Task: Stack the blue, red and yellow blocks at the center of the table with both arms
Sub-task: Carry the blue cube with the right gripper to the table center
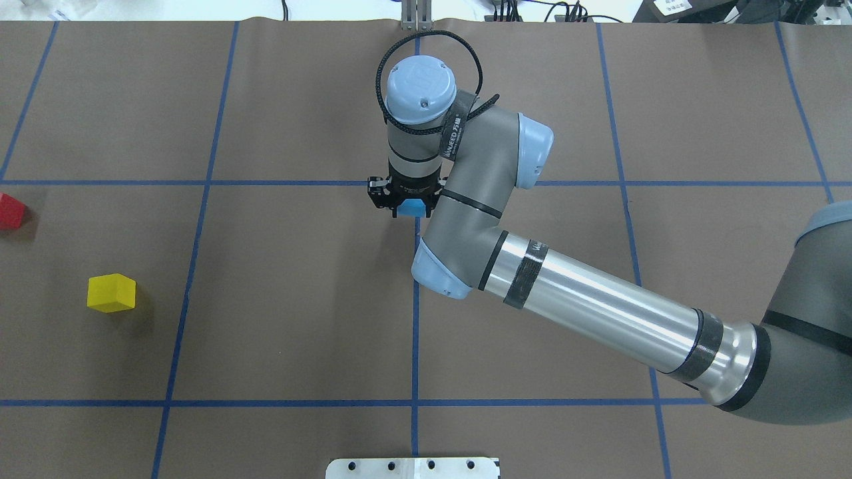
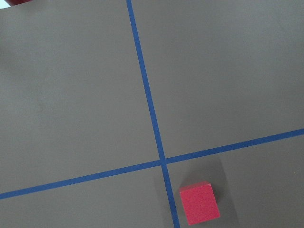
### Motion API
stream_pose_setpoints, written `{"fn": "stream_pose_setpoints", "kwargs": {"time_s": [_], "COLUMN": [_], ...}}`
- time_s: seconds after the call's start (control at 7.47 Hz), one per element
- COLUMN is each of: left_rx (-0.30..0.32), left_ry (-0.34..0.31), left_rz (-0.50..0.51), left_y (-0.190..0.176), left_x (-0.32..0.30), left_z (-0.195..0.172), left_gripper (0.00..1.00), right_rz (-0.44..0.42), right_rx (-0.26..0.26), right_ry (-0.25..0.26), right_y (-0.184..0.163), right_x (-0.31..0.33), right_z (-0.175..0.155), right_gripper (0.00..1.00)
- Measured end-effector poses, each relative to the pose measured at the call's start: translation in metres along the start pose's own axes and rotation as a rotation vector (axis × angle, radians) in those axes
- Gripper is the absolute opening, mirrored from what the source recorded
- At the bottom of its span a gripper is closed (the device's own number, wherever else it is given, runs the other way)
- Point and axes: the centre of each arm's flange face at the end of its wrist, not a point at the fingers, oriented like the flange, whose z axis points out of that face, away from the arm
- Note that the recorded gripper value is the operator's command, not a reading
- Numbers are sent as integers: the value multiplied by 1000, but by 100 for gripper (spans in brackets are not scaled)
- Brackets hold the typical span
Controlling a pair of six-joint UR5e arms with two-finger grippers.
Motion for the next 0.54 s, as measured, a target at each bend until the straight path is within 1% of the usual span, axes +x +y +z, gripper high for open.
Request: {"fn": "stream_pose_setpoints", "kwargs": {"time_s": [0.27, 0.4, 0.54], "left_rx": [-1, -1, -1], "left_ry": [0, 0, 0], "left_rz": [-1, 0, 0], "left_y": [0, -1, -1], "left_x": [0, 0, 0], "left_z": [0, 1, 1], "left_gripper": [100, 100, 100], "right_rz": [0, -1, -2], "right_rx": [-9, -12, -13], "right_ry": [16, 21, 21], "right_y": [8, 12, 16], "right_x": [2, 3, 2], "right_z": [15, 22, 26], "right_gripper": [0, 26, 85]}}
